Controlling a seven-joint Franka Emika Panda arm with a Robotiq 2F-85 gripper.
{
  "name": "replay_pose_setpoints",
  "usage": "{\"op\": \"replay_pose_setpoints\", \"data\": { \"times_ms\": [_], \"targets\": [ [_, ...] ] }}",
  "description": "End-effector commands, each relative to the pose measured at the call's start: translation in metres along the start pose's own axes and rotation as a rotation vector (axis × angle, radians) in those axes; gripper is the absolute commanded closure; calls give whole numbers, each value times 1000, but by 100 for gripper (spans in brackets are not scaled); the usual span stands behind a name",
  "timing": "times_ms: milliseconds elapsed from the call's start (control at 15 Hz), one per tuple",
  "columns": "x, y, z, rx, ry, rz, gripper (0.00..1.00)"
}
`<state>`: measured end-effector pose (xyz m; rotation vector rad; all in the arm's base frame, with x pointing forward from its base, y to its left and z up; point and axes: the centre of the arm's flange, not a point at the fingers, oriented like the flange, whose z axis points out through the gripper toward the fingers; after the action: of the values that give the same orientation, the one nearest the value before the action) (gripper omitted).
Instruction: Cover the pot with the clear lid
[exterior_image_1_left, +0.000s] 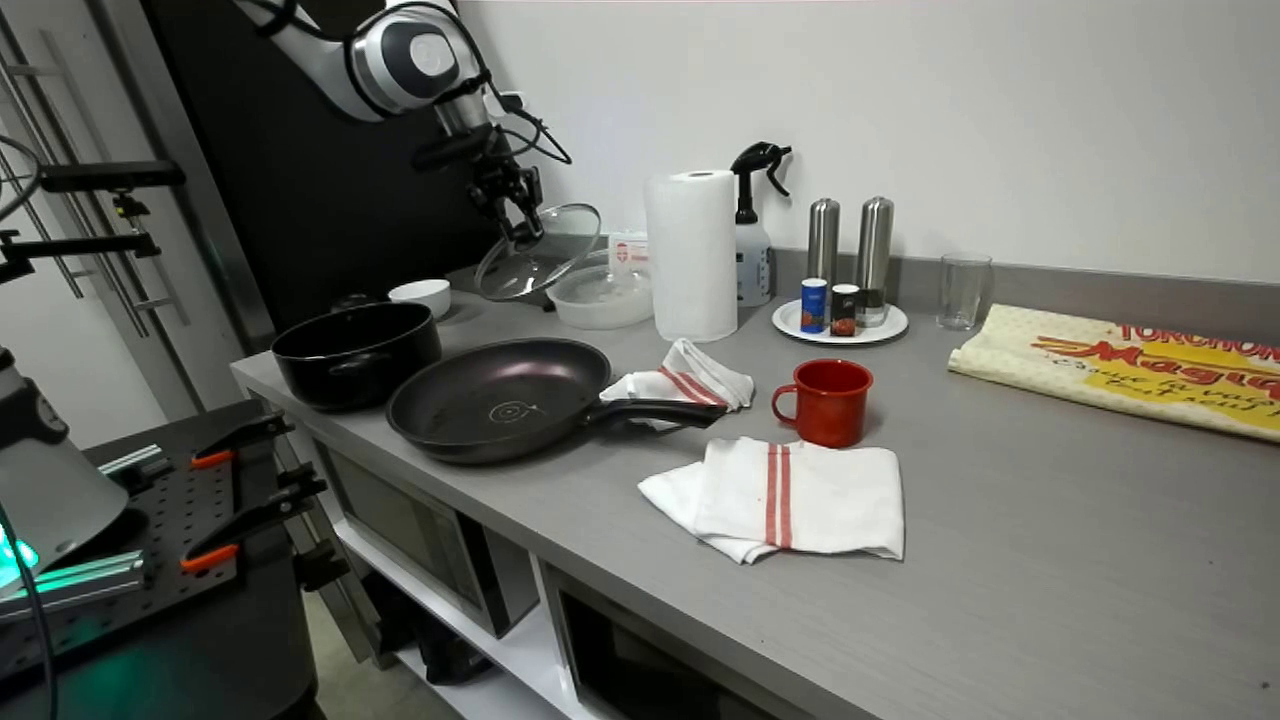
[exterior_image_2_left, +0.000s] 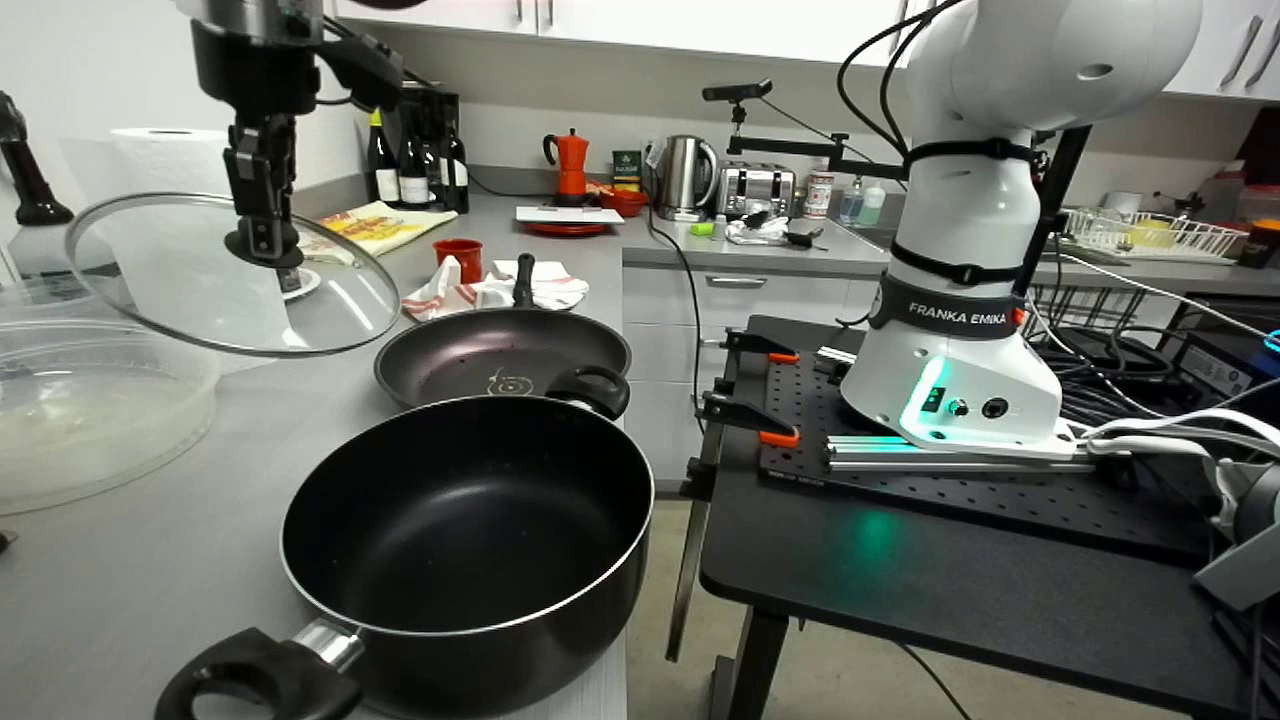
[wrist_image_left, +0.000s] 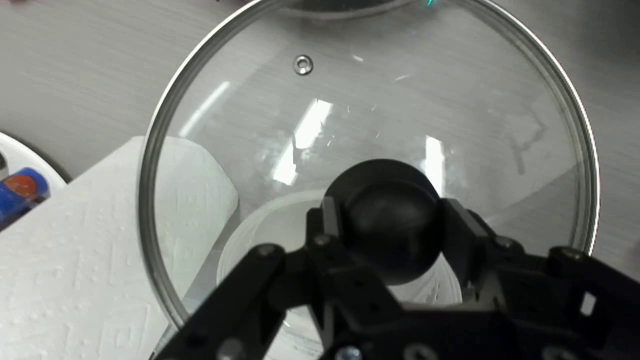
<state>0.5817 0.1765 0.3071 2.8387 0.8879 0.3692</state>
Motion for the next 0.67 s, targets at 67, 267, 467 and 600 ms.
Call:
{"op": "replay_pose_setpoints", "data": {
  "times_ms": [67,267,467,600],
  "targets": [
    [-22,-1,-81,-21,-127,-20,75],
    [-20,-9,-101,13,-240,-46,75],
    [-16,-26,-105,63,-313,-95,75],
    [-12,-41,-102,95,-339,-126,75]
  ]
}}
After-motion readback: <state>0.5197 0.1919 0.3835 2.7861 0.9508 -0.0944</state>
